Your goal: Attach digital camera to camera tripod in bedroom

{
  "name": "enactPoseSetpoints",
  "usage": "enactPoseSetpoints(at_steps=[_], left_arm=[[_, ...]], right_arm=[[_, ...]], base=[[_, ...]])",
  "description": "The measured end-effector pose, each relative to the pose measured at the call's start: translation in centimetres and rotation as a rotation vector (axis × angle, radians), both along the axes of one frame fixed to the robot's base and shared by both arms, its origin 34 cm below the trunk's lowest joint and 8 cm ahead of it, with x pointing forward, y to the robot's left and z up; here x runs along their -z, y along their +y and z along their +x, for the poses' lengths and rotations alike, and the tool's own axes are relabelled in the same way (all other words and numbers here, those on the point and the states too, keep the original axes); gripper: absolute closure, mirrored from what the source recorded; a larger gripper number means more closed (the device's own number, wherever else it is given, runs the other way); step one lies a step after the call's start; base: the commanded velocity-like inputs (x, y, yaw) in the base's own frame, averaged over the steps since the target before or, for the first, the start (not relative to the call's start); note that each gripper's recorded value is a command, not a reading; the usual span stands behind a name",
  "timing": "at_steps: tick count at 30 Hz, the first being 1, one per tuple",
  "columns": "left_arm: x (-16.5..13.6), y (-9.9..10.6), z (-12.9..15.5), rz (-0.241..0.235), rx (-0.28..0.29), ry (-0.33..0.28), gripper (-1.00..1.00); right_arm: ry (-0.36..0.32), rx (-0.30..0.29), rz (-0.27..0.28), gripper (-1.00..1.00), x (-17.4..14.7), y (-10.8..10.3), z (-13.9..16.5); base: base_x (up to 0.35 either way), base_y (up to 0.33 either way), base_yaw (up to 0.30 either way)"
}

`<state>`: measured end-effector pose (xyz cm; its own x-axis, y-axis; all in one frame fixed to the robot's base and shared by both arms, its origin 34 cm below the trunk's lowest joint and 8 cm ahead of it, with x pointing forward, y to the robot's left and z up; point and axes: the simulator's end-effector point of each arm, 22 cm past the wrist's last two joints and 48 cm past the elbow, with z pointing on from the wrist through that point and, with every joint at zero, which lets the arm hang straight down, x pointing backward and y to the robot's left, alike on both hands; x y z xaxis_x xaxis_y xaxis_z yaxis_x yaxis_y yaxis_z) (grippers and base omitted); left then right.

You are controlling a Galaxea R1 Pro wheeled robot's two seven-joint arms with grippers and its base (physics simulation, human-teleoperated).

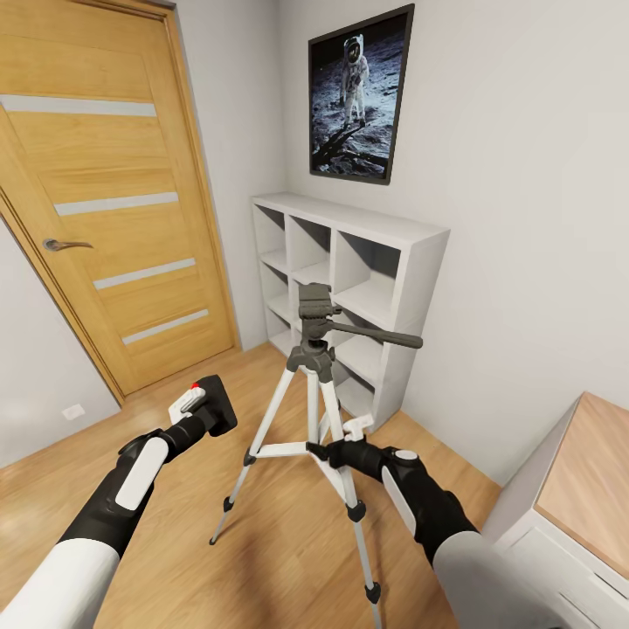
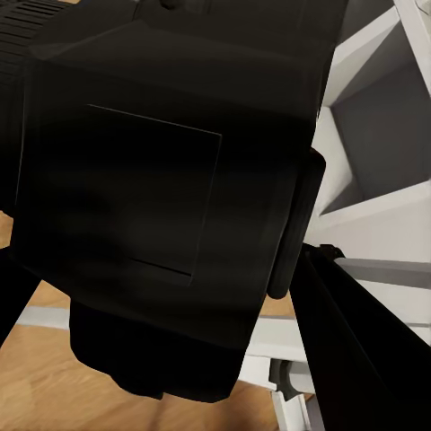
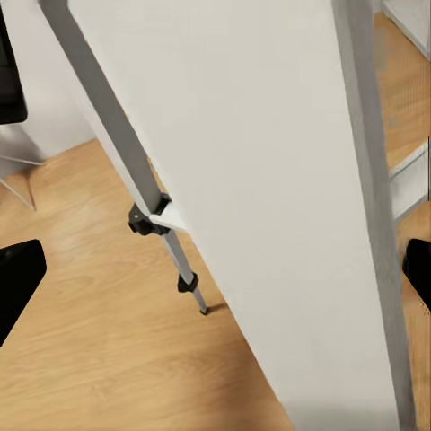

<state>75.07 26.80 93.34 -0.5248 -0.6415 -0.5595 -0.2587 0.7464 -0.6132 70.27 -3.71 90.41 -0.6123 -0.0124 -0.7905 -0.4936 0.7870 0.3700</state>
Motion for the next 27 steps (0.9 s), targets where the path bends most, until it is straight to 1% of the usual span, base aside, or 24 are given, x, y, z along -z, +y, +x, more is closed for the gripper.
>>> enactPoseSetpoints(at_steps=[8,15,22,27], left_arm=[[0.0,0.0,0.0,0.000,0.000,0.000,1.00],[0.0,0.0,0.0,-0.001,0.000,-0.001,1.00],[-0.1,0.0,0.0,-0.002,0.000,-0.002,1.00],[-0.1,0.0,0.0,-0.002,0.000,-0.002,1.00]], right_arm=[[-0.030,-0.004,-0.007,-1.00,-0.7,-0.1,0.5],[-0.039,-0.003,-0.013,-1.00,-1.0,-0.5,0.7],[-0.082,-0.006,-0.007,-1.00,-2.9,-0.5,1.5],[-0.095,-0.008,-0.008,-1.00,-3.4,-0.5,1.8]], base=[[0.000,0.000,0.000],[0.000,0.000,0.000],[0.000,0.000,0.000],[0.000,0.000,0.000]])
